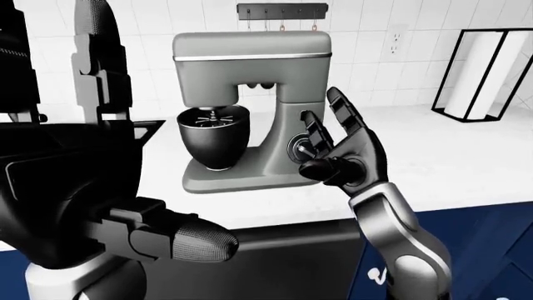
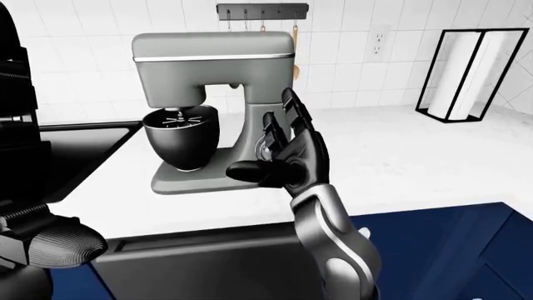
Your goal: Open the stand mixer head.
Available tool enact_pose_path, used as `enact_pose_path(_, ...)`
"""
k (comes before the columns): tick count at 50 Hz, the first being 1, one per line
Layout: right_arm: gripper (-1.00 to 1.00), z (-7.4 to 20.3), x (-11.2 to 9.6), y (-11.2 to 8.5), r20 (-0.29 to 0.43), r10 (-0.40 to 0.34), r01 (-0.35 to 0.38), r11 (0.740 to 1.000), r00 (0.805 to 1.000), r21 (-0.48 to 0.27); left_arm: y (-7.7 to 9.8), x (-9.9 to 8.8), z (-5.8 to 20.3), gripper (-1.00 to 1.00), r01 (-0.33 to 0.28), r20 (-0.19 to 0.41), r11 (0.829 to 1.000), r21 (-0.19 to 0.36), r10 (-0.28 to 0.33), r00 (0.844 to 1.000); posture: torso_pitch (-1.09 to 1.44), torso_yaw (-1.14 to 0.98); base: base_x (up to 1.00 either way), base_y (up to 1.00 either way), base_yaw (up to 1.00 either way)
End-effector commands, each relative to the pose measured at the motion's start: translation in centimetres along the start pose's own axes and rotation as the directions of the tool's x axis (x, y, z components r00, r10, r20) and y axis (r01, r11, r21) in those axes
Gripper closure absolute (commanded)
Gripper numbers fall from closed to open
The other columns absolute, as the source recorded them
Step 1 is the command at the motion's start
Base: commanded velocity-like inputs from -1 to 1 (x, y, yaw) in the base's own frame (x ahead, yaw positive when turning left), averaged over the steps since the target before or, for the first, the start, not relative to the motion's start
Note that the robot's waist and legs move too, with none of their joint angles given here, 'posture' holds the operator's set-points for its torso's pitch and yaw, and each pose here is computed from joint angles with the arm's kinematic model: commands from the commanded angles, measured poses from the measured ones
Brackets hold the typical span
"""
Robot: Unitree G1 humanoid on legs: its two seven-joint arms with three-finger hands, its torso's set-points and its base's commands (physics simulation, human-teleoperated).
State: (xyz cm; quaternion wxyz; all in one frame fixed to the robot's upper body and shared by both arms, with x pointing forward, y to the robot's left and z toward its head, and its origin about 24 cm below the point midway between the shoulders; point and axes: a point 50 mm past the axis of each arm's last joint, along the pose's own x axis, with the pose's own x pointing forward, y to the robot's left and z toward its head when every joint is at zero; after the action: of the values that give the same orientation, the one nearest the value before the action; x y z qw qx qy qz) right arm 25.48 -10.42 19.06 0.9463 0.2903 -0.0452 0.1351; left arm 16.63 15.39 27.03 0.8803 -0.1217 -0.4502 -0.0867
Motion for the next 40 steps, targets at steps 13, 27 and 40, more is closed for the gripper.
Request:
enact_pose_path(13,-1.00,0.9,0.5,0.5,0.061,0.036,-0.035,0.999,0.998,-0.003,-0.1,0.2,0.5,-1.00,0.009,0.034,1.000,0.001,-0.010,0.999,-0.41,0.00,0.00,0.00,0.00)
enact_pose_path(27,-1.00,0.9,1.1,0.3,0.068,0.031,-0.031,1.000,0.997,-0.007,-0.1,0.2,0.4,-1.00,0.009,0.033,1.000,0.001,-0.009,0.999,-0.41,0.00,0.00,0.00,0.00)
enact_pose_path(40,-1.00,0.6,1.4,0.0,0.067,0.026,-0.025,1.000,0.997,-0.012,-0.1,0.2,0.4,-1.00,0.008,0.032,1.000,0.003,-0.009,0.999,-0.41,0.00,0.00,0.00,0.00)
